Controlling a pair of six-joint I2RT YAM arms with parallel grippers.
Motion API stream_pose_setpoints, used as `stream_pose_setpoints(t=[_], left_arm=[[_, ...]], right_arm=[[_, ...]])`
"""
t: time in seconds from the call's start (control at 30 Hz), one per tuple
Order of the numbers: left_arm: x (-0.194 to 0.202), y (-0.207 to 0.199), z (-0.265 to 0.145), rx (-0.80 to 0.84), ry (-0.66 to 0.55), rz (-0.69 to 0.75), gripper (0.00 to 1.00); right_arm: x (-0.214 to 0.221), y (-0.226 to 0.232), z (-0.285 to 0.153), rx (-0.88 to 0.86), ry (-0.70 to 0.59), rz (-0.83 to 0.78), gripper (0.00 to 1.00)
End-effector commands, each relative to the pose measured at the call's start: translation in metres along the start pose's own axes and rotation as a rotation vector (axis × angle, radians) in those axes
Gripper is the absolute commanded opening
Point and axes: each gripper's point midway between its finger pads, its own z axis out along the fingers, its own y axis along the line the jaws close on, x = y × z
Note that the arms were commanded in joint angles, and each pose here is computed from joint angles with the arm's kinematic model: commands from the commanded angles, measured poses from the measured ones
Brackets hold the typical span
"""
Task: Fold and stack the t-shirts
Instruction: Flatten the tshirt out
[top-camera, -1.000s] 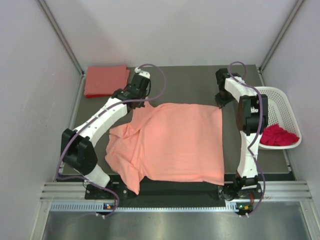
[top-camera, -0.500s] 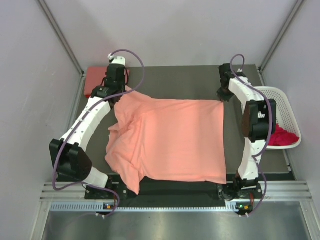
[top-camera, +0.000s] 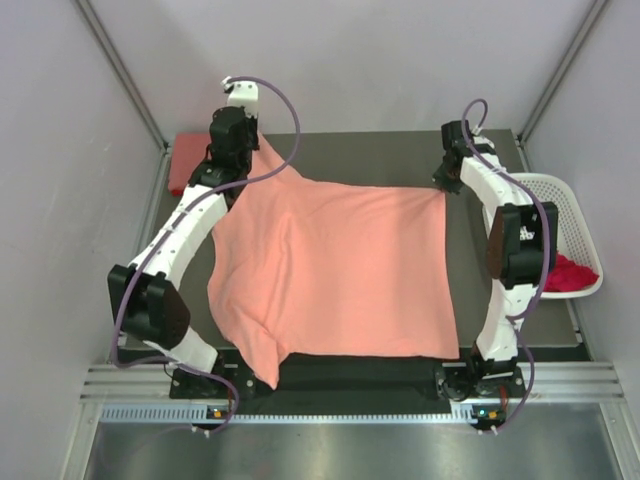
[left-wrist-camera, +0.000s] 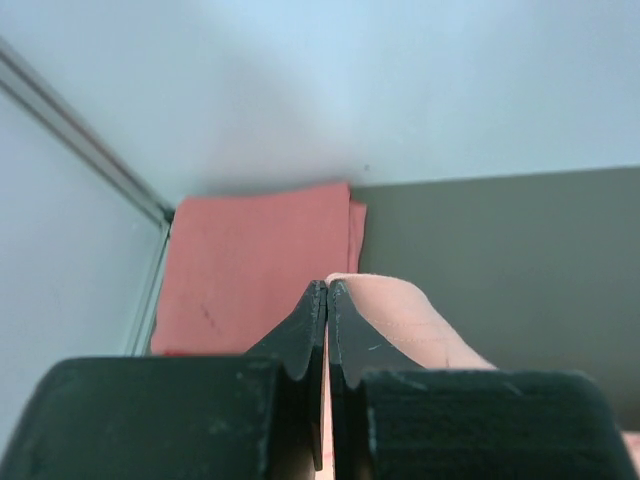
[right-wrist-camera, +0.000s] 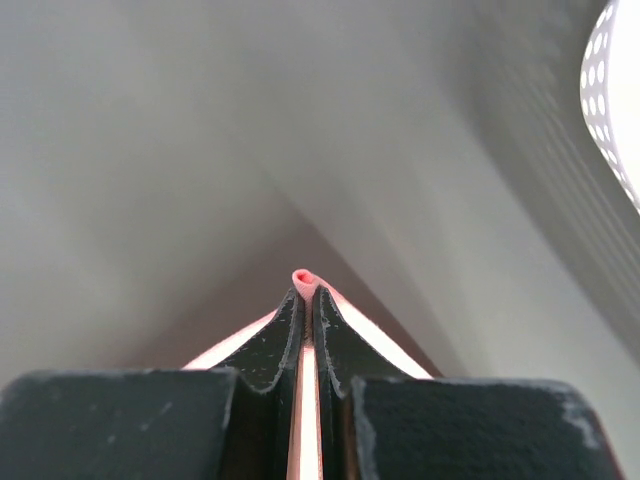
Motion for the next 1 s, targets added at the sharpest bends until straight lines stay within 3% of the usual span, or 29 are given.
stream_pose_setpoints(t=[0.0, 0.27, 0.5, 0.7, 0.97], left_arm=[[-0.068, 0.007, 0.012, -0.023, -0.214, -0.044, 0.00], [-0.095, 0.014, 0.022, -0.058, -0.291, -0.081, 0.00], [-0.132, 0.030, 0.004, -0.079, -0.370, -0.085, 0.00], [-0.184, 0.058, -0.046, -0.106, -0.493, -0.134, 0.00], [-0.237, 0.096, -0.156, -0.051, -0.668, -0.269, 0.00]], right_arm=[[-0.044, 0.026, -0.037, -0.109, -0.140, 0.006, 0.00], [-0.087, 0.033, -0.060, -0.176, -0.267, 0.031, 0.00], [-0.122, 0.037, -0.103, -0.227, -0.371, 0.065, 0.00], [-0.137, 0.024, -0.161, -0.263, -0.439, 0.068, 0.00], [-0.134, -0.025, -0.267, -0.321, -0.568, 0.109, 0.00]])
